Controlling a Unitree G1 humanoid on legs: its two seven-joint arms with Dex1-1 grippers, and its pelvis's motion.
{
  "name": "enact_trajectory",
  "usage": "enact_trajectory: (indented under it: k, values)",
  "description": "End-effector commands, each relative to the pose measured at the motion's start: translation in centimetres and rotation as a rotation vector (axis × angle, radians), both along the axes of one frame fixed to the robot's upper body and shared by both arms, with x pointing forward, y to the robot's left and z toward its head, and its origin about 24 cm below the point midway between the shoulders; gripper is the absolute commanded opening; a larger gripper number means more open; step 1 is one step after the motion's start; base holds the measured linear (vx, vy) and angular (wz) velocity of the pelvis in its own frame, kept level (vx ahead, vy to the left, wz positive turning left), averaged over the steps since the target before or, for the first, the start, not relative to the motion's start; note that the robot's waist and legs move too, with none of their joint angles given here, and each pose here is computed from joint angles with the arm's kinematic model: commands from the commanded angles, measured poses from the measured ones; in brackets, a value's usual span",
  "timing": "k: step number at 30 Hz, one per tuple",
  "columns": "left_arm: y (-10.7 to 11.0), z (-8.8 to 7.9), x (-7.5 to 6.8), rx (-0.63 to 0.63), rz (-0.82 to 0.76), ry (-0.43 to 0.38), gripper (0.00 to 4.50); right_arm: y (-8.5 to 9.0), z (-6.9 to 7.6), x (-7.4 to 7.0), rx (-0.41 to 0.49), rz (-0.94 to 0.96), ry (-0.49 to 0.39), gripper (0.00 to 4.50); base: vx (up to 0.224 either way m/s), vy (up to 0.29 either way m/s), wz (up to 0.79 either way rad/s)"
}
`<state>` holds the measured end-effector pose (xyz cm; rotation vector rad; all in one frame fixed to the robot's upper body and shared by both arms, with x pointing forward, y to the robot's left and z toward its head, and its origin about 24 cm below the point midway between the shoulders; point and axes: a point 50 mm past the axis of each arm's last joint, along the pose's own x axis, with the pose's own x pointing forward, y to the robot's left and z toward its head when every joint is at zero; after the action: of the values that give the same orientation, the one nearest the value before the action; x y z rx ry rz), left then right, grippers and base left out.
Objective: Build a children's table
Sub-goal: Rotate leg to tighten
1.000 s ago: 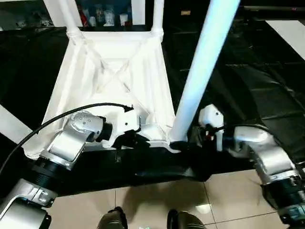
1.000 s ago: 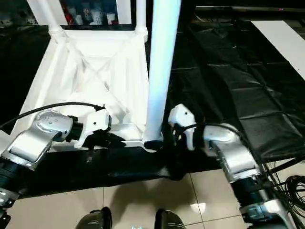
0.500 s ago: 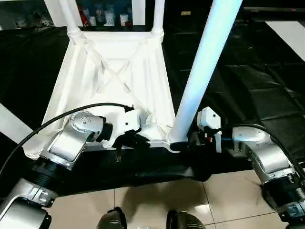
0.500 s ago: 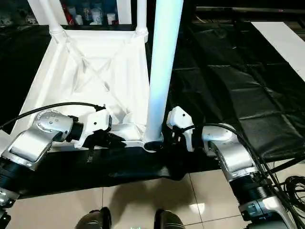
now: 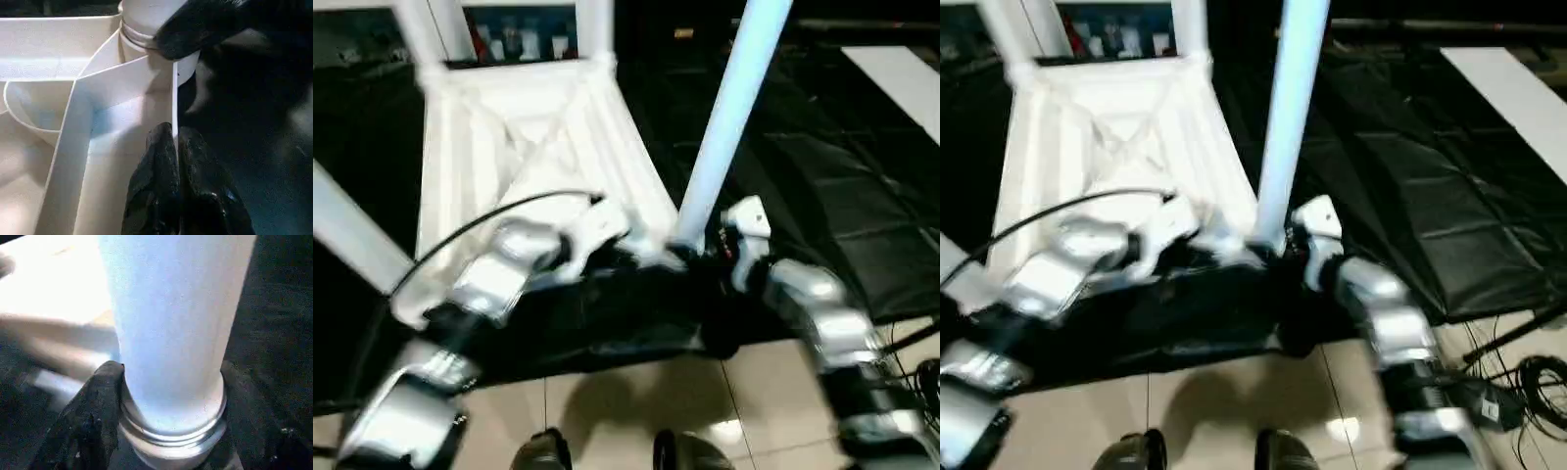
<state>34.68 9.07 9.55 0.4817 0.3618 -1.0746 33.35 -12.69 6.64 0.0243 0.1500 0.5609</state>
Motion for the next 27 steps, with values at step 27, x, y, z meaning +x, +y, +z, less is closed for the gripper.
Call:
enact_trajectory:
  k: [27]
  values:
    - [0.9, -3.2, -1.4, 0.123, -0.021, 0.077, 0.0, -3.5, 2.3, -3.1, -0.19, 0.37, -0.021, 4.42, 0.0, 0.0, 0.0]
